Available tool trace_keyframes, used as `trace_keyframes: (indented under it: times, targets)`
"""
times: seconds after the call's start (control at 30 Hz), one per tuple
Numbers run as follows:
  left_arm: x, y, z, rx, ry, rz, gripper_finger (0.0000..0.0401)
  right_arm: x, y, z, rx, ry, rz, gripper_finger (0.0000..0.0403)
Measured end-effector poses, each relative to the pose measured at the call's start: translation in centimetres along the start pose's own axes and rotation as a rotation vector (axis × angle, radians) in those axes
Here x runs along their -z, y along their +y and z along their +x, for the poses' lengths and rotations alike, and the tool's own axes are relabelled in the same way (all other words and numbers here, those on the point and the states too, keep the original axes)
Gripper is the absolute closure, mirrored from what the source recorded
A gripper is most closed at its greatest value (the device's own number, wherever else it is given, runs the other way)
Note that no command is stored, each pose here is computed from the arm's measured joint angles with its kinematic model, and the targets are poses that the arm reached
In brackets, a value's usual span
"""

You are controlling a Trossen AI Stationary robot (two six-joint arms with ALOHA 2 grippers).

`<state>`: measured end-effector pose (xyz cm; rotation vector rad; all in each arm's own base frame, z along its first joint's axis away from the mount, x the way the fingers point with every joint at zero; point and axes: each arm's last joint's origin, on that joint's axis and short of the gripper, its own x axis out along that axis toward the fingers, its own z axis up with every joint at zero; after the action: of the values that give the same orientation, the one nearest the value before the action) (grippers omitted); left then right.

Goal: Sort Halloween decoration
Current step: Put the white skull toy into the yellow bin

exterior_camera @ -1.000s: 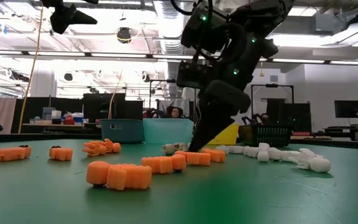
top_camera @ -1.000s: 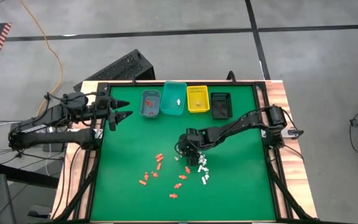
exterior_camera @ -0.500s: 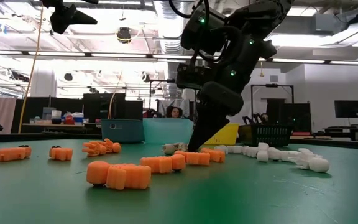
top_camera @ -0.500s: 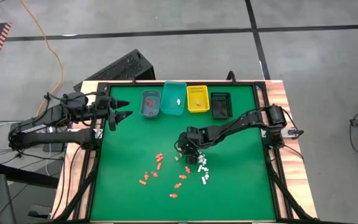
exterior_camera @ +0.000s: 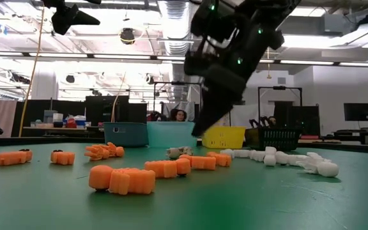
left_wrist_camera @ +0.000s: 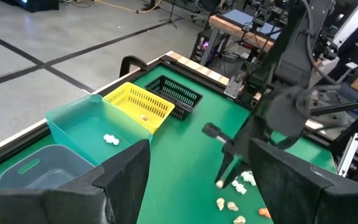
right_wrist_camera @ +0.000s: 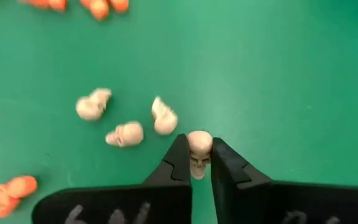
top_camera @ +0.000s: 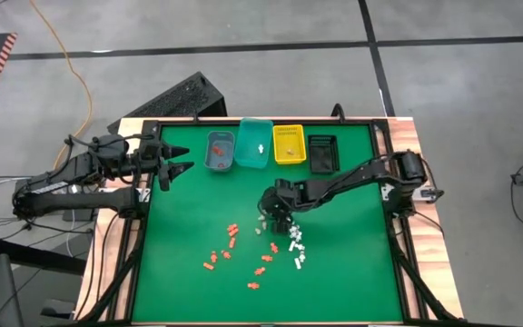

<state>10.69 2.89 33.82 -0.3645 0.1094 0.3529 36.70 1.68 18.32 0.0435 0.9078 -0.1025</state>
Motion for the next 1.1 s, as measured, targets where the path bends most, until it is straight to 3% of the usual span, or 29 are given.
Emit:
trace_keyframes:
  times: [0.23,0.53,0.8,1.1]
  targets:
    - [0.0,0.0,0.0,0.000,0.000,0.000,0.0140,-1.7,-3.9,-4.2,0.109,-0.102,0.061,0.0371]
    - [0.0,0.0,0.0,0.000,0.000,-0.006,0.0140,-1.8,-11.3,-8.6,0.309,-0.154,0.211,0.0370]
    - [0.0,0.0,0.0,0.000,0.000,-0.007,0.0140,-0.5,-16.4,-8.1,0.404,-0.113,0.352,0.0370]
    - [0.0,0.0,0.0,0.002,0.001,-0.013,0.0140,0.8,-18.4,-6.0,0.352,-0.038,0.426,0.0345]
